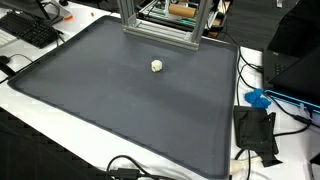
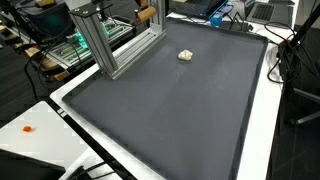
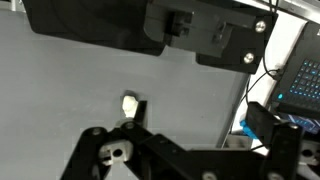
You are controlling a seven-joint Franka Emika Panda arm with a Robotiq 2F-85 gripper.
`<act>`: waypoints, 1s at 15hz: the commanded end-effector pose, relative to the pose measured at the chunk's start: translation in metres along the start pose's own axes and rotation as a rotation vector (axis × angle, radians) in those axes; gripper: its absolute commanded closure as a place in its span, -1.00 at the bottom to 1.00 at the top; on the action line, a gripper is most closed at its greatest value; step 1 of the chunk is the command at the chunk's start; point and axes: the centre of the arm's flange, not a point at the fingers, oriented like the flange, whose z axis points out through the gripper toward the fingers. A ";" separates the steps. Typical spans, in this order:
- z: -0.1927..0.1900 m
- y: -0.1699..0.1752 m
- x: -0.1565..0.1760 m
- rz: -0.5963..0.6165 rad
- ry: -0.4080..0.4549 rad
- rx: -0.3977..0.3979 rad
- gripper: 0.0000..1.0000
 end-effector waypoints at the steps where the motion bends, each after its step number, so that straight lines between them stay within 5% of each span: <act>1: 0.010 -0.004 -0.041 0.002 0.033 -0.029 -1.00; 15: 0.044 -0.020 -0.076 0.002 0.094 -0.062 -1.00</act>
